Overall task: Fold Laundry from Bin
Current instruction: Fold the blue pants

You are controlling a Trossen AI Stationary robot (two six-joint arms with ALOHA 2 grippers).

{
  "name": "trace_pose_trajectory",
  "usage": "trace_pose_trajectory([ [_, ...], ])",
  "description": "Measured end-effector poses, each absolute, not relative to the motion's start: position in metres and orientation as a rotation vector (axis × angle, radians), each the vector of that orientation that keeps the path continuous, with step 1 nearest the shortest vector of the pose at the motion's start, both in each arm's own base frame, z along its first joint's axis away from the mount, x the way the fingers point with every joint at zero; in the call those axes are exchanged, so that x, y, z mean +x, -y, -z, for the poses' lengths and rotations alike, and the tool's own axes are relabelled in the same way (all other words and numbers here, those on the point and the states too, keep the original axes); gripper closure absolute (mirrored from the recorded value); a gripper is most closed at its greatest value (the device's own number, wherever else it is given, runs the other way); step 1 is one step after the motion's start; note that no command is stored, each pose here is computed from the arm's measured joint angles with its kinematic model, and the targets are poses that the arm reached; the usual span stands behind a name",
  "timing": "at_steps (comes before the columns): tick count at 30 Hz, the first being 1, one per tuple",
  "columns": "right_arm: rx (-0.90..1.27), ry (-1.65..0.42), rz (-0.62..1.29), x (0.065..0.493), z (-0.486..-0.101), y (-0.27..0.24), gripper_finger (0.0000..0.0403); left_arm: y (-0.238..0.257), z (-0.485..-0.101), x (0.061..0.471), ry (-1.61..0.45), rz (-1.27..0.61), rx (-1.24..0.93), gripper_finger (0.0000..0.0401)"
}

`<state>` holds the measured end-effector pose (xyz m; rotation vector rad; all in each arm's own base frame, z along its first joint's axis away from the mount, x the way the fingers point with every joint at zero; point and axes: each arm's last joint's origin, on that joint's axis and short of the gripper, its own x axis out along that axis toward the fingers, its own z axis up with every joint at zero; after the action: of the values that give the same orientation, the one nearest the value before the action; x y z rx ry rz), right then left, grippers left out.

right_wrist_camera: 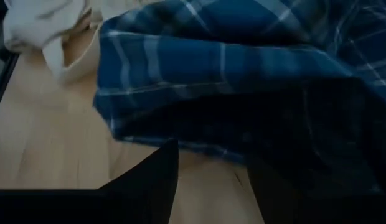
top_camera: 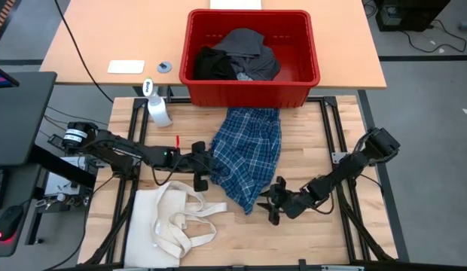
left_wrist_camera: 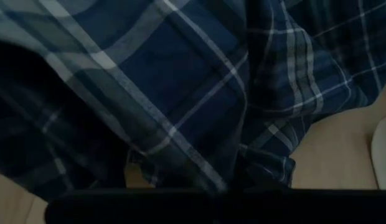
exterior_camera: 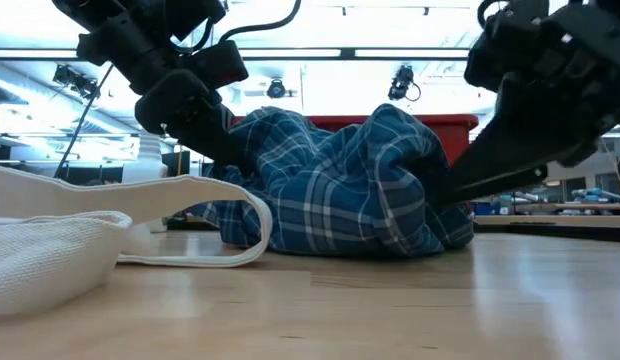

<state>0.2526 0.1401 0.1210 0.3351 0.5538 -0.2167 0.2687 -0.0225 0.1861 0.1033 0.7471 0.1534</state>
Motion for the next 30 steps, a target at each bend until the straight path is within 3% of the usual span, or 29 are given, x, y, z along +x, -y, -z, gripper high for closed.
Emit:
trace_pose_trajectory([
  [5,0.408,-0.451,0.194,0.267,-0.11,-0.14,0.0175,0.024,-0.186,0.269,-0.744,-0.147,0.108,0.039],
  [17,0.623,-0.375,0.112,0.274,-0.097,-0.144,0.0051,0.036,-0.184,0.265,-0.776,-0.087,0.13,0.039],
  [23,0.737,-0.289,0.11,0.257,-0.097,-0.144,0.0029,0.039,-0.183,0.263,-0.795,-0.079,0.131,0.039],
  [30,0.943,-0.158,0.297,0.243,-0.089,-0.133,0.0027,0.048,-0.183,0.262,-0.785,-0.062,0.108,0.039],
])
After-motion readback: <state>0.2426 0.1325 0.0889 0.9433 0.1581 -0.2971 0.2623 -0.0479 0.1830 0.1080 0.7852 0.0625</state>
